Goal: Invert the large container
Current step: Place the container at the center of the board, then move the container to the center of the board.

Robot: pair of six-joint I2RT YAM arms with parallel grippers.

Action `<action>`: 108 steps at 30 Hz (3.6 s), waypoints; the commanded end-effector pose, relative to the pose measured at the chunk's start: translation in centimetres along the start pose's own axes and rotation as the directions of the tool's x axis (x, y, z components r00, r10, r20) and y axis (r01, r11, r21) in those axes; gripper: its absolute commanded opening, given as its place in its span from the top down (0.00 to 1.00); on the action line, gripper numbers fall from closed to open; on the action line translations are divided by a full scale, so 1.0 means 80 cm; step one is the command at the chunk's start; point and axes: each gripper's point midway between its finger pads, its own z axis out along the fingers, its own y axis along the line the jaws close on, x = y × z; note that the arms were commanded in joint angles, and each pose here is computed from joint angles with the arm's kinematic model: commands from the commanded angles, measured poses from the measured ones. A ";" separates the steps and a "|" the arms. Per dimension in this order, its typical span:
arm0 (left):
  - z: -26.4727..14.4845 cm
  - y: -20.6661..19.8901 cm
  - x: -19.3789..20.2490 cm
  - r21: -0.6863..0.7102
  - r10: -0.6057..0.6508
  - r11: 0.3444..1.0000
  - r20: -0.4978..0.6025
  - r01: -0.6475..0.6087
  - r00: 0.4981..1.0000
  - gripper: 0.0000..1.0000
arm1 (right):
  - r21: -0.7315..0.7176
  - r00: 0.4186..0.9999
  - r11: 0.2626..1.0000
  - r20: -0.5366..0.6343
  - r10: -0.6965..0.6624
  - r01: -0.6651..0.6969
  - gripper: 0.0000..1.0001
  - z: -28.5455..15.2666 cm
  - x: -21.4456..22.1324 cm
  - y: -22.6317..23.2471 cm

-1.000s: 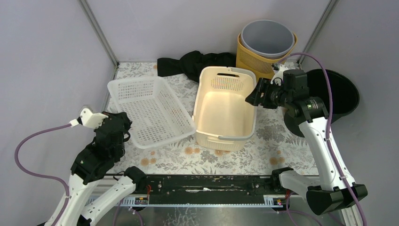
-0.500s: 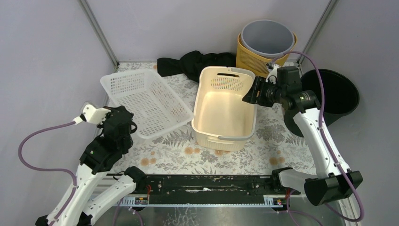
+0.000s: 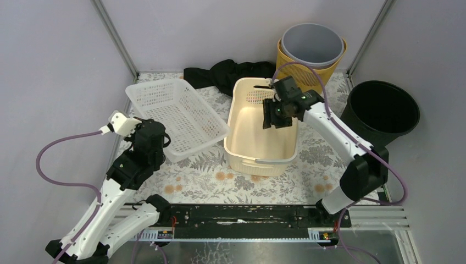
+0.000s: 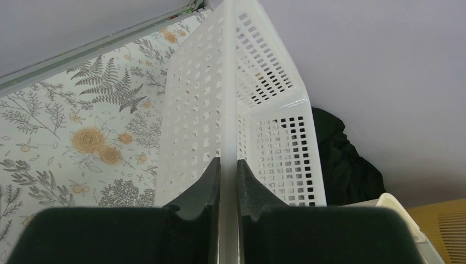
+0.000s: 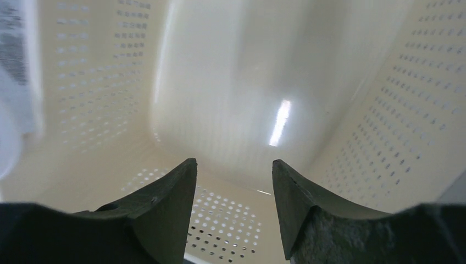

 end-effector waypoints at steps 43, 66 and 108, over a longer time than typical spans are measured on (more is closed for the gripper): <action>-0.017 -0.124 0.141 0.491 0.157 0.870 -0.340 0.033 0.927 1.00 | -0.060 0.926 0.982 0.327 0.190 -0.181 0.30 -0.129 -0.062 -0.087; 0.026 -0.036 0.244 0.318 0.361 0.924 -0.532 -0.214 0.766 0.34 | -0.234 0.942 0.968 0.298 0.157 -0.088 0.30 -0.147 -0.036 -0.043; -0.010 -0.144 0.364 0.502 0.555 0.822 -0.604 -0.267 0.573 0.43 | -0.261 0.949 0.964 0.286 0.135 -0.058 0.32 -0.152 -0.031 -0.032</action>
